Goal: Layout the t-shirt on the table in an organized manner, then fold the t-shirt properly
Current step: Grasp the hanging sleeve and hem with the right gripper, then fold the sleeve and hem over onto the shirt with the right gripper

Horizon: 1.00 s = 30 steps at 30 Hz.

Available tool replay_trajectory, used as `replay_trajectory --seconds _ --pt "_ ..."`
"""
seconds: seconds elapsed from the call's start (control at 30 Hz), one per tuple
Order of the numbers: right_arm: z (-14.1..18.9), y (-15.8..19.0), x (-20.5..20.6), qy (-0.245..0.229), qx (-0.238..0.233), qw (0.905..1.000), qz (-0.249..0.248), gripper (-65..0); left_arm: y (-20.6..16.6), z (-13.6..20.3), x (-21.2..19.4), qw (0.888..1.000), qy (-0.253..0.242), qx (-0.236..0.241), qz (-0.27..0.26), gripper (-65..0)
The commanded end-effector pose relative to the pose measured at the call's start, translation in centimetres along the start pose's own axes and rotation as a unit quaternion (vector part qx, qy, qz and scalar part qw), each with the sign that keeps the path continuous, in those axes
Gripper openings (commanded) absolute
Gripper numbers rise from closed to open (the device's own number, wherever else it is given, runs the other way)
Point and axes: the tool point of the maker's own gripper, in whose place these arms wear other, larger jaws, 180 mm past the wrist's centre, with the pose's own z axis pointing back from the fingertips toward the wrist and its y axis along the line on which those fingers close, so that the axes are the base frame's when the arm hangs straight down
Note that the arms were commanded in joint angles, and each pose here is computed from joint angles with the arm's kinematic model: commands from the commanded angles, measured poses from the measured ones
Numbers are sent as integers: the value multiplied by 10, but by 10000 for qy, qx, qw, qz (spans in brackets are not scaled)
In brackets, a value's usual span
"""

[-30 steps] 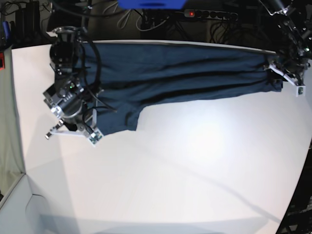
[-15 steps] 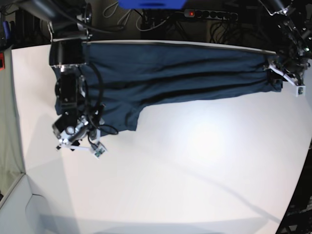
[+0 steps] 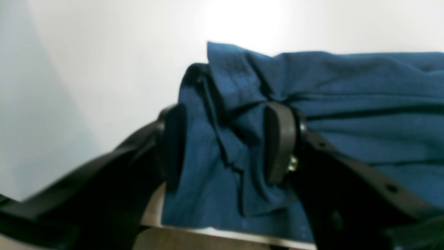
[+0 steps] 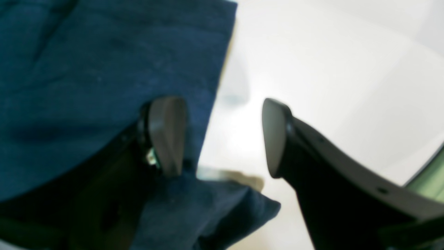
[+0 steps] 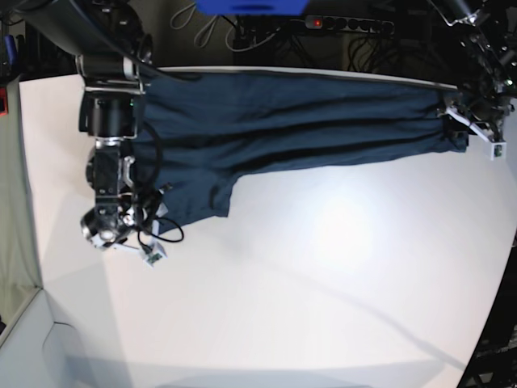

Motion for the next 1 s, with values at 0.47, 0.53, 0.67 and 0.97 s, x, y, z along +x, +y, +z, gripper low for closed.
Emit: replay_trajectory --seconds 0.47,0.53,0.67,0.97 --pt "-17 38 5 -75 477 9988 14 -650 6 2 2 9999 38 74 -92 -322" --pt "-9 30 11 -183 344 9992 11 -650 6 2 2 9999 46 74 -91 -322" --pt "15 11 17 -345 -87 9994 2 -650 6 2 2 9999 54 74 -91 -322" --pt "76 -21 21 -586 -989 9933 -105 -650 5 2 3 9999 52 70 -109 -322"
